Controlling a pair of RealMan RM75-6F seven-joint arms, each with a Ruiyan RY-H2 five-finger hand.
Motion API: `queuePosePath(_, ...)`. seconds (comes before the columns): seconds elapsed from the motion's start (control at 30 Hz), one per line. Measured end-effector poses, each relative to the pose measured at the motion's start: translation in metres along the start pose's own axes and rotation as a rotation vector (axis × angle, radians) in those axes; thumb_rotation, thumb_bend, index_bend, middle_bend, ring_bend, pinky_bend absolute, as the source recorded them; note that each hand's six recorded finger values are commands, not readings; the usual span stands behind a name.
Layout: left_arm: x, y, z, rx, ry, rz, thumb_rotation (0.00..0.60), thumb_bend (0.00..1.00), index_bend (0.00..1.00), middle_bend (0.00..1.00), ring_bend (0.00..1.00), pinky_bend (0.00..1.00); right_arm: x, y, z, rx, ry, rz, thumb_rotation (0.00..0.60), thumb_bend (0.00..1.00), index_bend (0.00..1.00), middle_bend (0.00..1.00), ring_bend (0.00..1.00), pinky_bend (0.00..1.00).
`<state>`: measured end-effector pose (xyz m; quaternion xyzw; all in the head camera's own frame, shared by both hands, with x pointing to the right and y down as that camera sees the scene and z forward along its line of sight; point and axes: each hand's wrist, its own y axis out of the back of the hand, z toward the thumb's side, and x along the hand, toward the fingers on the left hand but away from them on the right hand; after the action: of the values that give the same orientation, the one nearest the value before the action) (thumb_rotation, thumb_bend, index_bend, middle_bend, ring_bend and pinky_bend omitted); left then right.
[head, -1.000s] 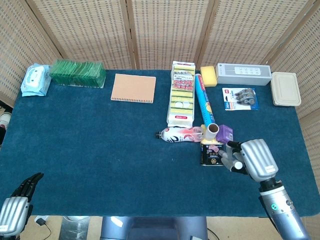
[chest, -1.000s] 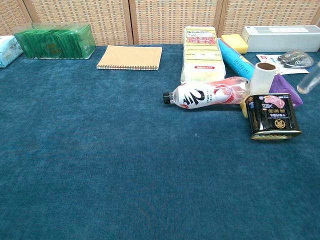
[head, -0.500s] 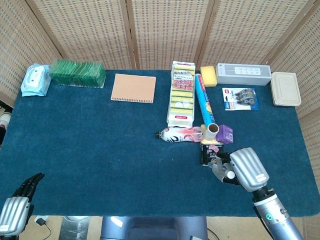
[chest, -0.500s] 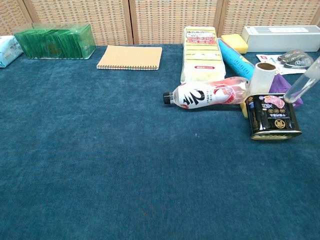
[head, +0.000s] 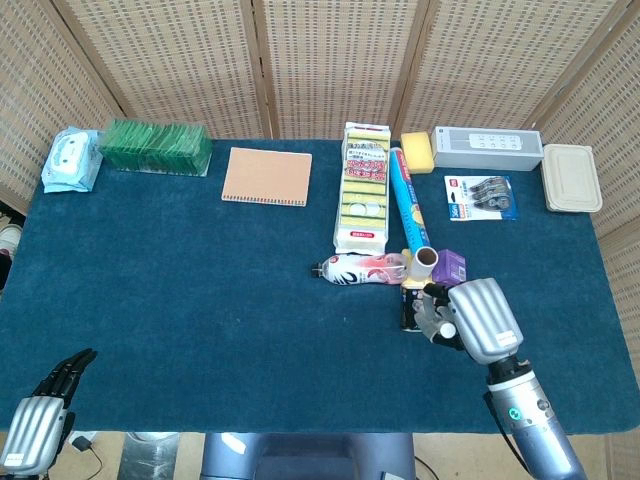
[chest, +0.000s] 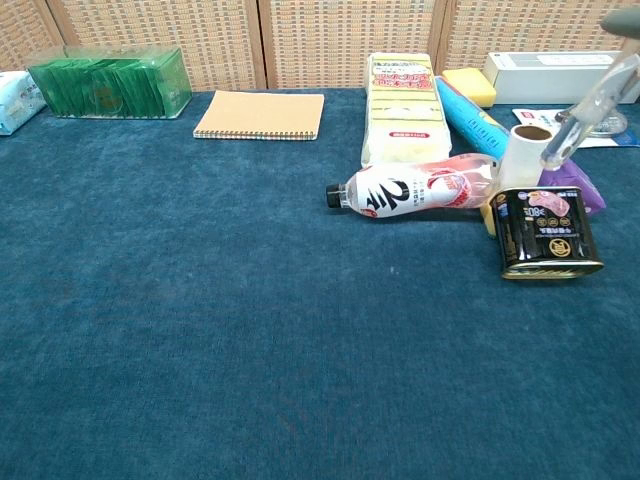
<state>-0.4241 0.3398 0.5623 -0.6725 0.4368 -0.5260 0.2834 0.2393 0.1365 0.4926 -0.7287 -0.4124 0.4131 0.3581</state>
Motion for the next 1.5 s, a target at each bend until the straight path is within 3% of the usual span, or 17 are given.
queuePosePath(0.3, 0.001, -0.002, -0.001, -0.005, 0.008, -0.011, 0.600, 0.20, 0.10, 0.14, 0.15, 0.31, -0.041, 0.010, -0.008, -0.044, -0.060, -0.017, 0.600, 0.43, 0.80, 0.99, 1.00, 1.00)
queuePosePath(0.73, -0.001, -0.003, -0.007, -0.015, 0.032, -0.014, 0.600, 0.20, 0.10, 0.14, 0.15, 0.31, -0.091, 0.007, -0.013, -0.029, -0.101, 0.048, 0.600, 0.43, 0.80, 0.99, 1.00, 1.00)
queuePosePath(1.5, -0.003, -0.007, -0.007, -0.012, 0.042, -0.027, 0.600, 0.20, 0.10, 0.14, 0.15, 0.31, -0.107, -0.003, -0.035, 0.039, -0.131, 0.062, 0.600, 0.43, 0.80, 0.99, 1.00, 1.00)
